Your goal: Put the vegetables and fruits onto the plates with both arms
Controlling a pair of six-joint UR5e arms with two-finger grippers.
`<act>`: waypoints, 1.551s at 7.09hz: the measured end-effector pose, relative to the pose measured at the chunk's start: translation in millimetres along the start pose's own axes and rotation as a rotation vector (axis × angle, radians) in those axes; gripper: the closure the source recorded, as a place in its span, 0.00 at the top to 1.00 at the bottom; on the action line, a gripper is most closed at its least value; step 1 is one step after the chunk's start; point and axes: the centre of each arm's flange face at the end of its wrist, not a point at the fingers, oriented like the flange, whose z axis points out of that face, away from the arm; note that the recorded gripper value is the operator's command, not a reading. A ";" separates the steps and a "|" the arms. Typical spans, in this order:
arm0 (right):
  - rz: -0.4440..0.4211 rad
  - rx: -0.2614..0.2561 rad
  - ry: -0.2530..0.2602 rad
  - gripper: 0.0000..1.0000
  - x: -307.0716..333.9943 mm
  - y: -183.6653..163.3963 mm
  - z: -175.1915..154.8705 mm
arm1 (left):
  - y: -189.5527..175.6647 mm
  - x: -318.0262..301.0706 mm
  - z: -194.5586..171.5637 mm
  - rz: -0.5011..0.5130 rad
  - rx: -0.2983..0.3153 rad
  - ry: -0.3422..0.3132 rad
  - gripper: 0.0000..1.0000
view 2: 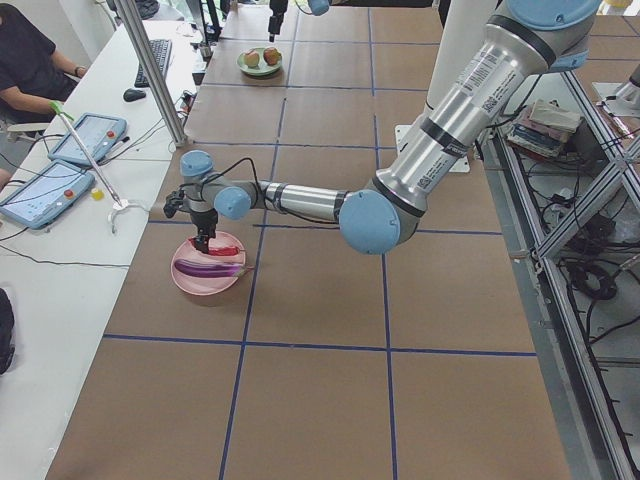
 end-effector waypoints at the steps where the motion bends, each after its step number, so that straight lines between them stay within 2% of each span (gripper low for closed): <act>1: 0.017 -0.010 -0.014 1.00 27.2 -5.0 -15.4 | 5.7 -14.5 -18.8 0.010 0.003 0.054 0.90; 2: 0.016 -0.015 -0.027 1.00 64.7 -10.6 -34.1 | 13.5 -48.0 -47.3 0.025 0.015 0.108 0.90; 4: -0.048 -0.016 -0.020 1.00 141.2 -5.0 -55.2 | 42.4 -139.5 -105.5 0.055 0.054 0.205 0.90; 6: -0.119 -0.025 0.016 1.00 214.4 9.6 -70.1 | 101.9 -221.3 -134.3 0.073 0.073 0.280 0.90; 7: -0.144 -0.035 0.032 1.00 246.5 15.0 -80.8 | 131.7 -241.0 -143.7 0.060 0.073 0.276 0.88; 8: -0.154 -0.046 0.047 1.00 269.7 17.0 -91.0 | 144.0 -252.7 -151.6 0.049 0.075 0.231 0.88; 9: -0.155 -0.061 0.061 1.00 283.1 17.0 -97.7 | 148.2 -266.0 -156.2 0.051 0.073 0.169 0.88; 11: -0.163 -0.103 0.079 1.00 282.4 20.1 -90.7 | 156.8 -296.4 -174.9 0.070 0.023 0.110 0.90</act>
